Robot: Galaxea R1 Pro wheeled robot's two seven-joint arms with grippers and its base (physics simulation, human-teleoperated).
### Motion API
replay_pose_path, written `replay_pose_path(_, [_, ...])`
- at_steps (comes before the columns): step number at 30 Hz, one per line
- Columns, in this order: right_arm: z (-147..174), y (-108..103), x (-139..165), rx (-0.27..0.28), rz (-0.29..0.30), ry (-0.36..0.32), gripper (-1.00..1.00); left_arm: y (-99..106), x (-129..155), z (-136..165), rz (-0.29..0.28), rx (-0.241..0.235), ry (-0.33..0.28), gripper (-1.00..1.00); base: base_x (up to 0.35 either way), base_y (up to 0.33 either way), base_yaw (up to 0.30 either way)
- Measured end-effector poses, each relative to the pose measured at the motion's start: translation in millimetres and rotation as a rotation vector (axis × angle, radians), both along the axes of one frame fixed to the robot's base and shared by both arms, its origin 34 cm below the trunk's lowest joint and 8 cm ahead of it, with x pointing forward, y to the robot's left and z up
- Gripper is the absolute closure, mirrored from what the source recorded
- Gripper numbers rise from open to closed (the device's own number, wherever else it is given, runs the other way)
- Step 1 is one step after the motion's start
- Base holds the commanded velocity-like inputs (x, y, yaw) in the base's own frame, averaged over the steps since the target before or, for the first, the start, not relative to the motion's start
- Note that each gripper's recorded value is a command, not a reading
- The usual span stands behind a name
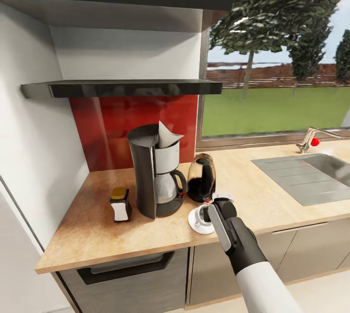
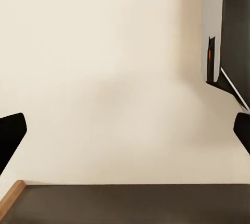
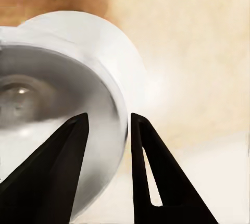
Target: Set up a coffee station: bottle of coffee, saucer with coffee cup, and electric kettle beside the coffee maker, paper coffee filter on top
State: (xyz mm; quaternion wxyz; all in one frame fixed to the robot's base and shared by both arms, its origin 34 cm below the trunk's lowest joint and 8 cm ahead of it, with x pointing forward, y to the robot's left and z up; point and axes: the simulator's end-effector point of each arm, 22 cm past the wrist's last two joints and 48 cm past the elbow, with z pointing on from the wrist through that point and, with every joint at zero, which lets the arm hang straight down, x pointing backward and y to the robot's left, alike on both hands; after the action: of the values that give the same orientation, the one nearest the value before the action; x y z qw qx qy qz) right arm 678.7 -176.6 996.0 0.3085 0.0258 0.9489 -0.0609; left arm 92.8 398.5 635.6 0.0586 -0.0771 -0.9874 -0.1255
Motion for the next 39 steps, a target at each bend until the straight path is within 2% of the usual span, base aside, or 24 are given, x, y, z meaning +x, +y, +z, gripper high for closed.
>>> replay_pose_path(5, [-27, -1, -12, -0.016, 0.004, 0.073, 1.00, -1, -1, 0, 0.002, -0.001, 0.004, -1.00, 0.000, 0.000, 0.000])
replay_pose_path(13, [-35, -2, -18, -0.026, 0.014, 0.112, 1.00, -1, -1, 0, 0.001, -0.001, 0.006, -1.00, 0.000, 0.000, 0.000])
replay_pose_path(20, [-32, -2, -17, -0.026, 0.014, 0.107, 1.00, -1, -1, 0, 0.000, -0.001, 0.005, -1.00, 0.000, 0.000, 0.000])
replay_pose_path(31, [-9, -4, 2, -0.037, 0.012, 0.064, 1.00, -1, -1, 0, 0.002, -0.002, 0.005, -1.00, 0.000, 0.000, 0.000])
replay_pose_path(39, [15, -22, 19, -0.135, -0.001, 0.014, 1.00, -1, -1, 0, 0.002, -0.002, 0.006, -1.00, 0.000, 0.000, 0.000])
